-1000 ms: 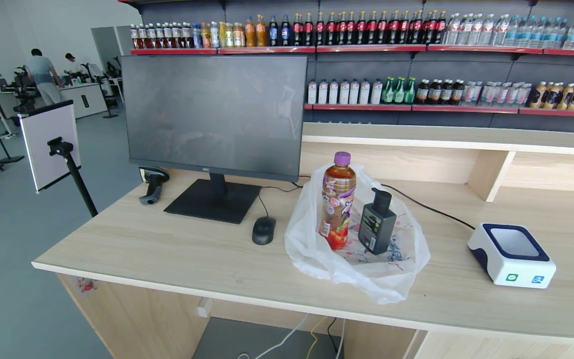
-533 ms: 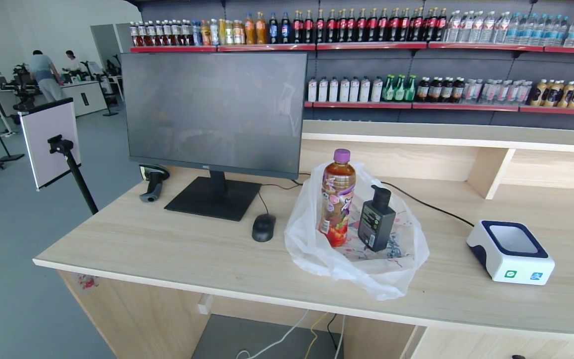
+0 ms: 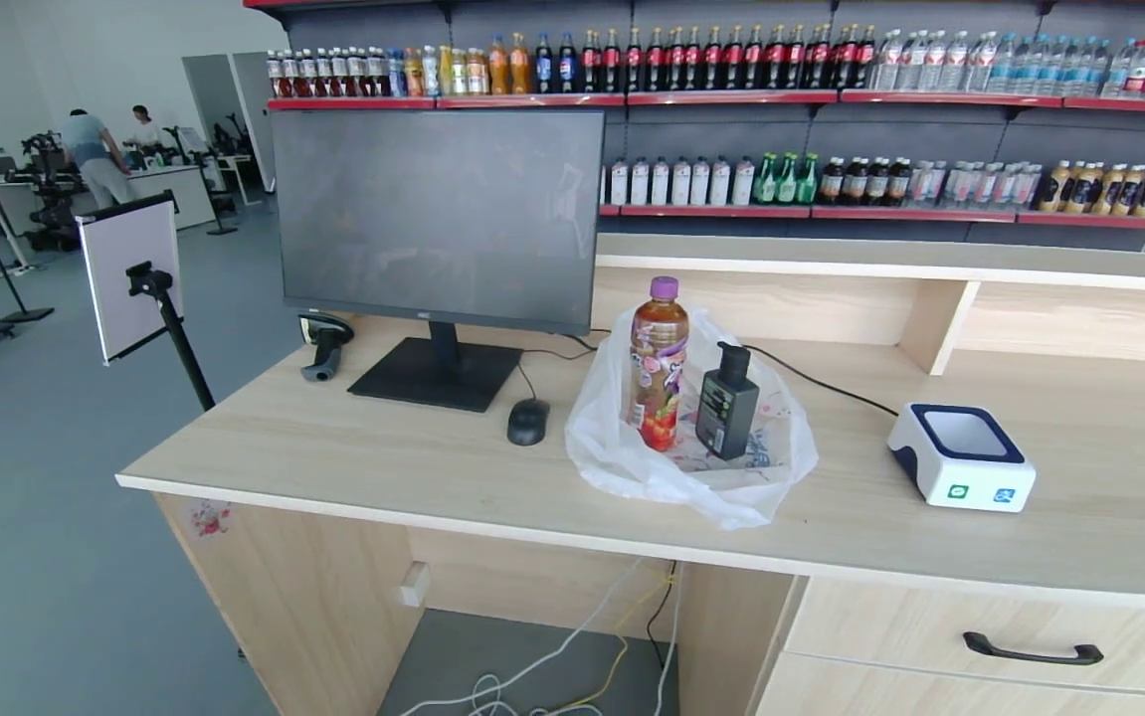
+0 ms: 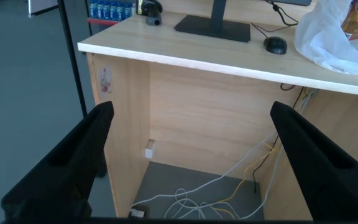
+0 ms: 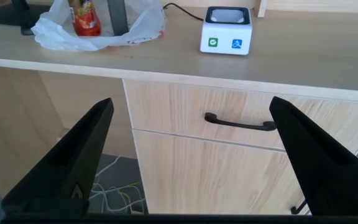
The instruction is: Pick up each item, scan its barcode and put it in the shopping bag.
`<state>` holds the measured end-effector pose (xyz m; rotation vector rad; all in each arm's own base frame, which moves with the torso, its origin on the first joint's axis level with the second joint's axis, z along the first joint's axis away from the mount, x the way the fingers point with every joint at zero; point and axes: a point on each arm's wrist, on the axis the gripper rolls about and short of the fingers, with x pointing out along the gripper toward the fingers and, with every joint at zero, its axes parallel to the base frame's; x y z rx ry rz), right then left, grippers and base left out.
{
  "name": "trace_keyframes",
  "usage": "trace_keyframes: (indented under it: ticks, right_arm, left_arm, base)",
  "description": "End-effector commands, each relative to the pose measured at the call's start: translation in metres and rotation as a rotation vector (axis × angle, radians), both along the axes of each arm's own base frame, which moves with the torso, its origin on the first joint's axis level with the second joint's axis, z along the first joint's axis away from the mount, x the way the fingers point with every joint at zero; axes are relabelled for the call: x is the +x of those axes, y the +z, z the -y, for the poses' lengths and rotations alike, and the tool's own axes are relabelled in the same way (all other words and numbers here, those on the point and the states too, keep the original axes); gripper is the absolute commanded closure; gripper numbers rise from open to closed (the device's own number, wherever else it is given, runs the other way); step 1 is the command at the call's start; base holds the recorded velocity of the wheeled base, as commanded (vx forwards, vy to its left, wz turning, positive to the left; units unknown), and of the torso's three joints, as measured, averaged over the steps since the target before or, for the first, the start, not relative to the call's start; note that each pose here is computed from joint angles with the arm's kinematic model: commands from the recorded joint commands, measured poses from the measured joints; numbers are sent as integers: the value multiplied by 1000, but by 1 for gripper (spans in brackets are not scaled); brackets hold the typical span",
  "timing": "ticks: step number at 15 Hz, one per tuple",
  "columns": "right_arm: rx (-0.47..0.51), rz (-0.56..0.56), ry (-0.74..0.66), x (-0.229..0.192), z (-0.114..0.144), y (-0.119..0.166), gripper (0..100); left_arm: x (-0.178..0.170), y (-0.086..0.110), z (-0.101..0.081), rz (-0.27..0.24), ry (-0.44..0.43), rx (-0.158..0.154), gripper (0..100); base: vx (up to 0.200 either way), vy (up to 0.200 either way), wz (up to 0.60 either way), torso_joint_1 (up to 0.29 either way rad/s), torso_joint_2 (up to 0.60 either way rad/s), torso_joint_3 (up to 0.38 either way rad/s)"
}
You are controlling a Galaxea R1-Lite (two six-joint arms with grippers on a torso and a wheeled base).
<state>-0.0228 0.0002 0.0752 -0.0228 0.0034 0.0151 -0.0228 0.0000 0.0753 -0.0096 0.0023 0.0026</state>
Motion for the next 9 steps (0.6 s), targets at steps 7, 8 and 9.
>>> trace_keyframes:
  ticks: [7, 8, 9]
  right_arm:
    - [3, 1, -3, 0, 0, 0, 0]
    - [3, 1, -3, 0, 0, 0, 0]
    - [4, 0, -3, 0, 0, 0, 0]
  left_arm:
    - [0, 0, 0, -1, 1, 2, 0]
    - [0, 0, 0, -1, 1, 2, 0]
    - [0, 0, 0, -1, 1, 2, 0]
  base:
    - [0, 0, -171, 2, 1, -1]
    - [0, 0, 0, 0, 0, 0]
    - [0, -200, 0, 2, 2, -2]
